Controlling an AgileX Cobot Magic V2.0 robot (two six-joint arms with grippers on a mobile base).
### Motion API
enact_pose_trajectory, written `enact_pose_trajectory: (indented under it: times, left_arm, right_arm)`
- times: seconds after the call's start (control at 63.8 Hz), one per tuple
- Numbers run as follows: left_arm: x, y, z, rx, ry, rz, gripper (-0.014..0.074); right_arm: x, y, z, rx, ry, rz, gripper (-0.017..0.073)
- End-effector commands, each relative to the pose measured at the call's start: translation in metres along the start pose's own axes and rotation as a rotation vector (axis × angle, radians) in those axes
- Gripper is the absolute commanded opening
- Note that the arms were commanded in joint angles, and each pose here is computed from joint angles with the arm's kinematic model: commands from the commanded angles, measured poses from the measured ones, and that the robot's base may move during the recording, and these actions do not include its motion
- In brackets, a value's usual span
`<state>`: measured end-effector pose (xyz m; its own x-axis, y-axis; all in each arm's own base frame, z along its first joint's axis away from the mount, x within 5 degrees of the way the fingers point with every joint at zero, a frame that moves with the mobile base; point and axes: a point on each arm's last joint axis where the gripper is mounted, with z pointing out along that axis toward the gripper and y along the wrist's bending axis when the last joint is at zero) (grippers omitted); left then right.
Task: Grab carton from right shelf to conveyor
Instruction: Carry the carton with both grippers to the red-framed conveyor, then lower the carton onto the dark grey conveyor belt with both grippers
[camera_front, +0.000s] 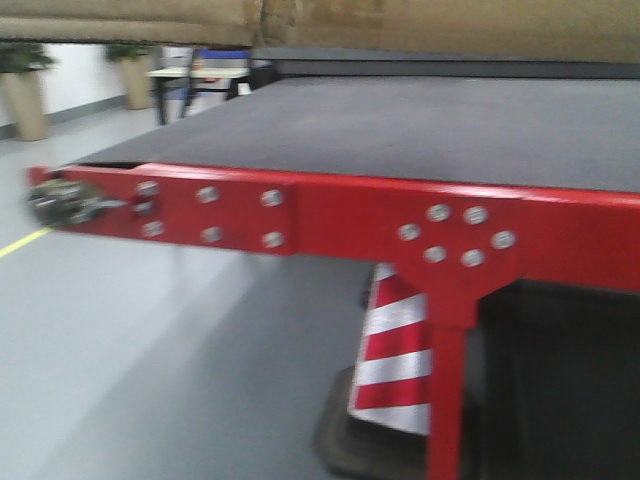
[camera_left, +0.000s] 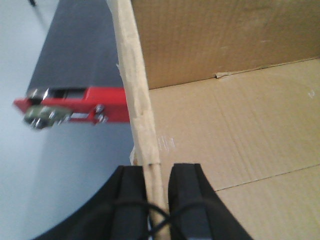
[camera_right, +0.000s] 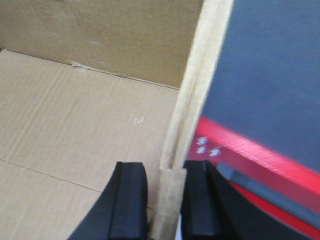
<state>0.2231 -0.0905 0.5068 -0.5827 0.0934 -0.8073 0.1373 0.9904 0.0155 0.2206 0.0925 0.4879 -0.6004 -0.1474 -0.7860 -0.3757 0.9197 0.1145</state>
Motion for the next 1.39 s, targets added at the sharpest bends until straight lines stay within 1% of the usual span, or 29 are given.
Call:
enact_pose_trajectory:
  times: [0.0, 0.235, 0.376, 1.379]
  left_arm:
    - [-0.0056, 0.0072, -0.0067, -0.056, -0.066, 0.025, -0.0016]
    - [-0.0056, 0.0074, -0.0067, -0.057, -0.067, 0.026, -0.0016]
    - [-0.0064, 0.0095, -0.0069, -0.081, -0.074, 0.034, -0.0016]
    - [-0.0080, 0.0089, -0.0070, -0.075, -0.092, 0.035, -0.0016]
  right_arm:
    - [-0.0017, -0.0003, -0.0045, 0.007, -0.029, -0.030, -0.0067]
    - [-0.0017, -0.0003, -0.0045, 0.007, -0.029, -0.030, -0.0067]
    - [-0.0017, -0.0003, -0.0045, 0.007, -0.029, -0.030, -0.0067]
    - [-0.0017, -0.0003, -0.0045, 0.007, -0.029, -0.030, -0.0067]
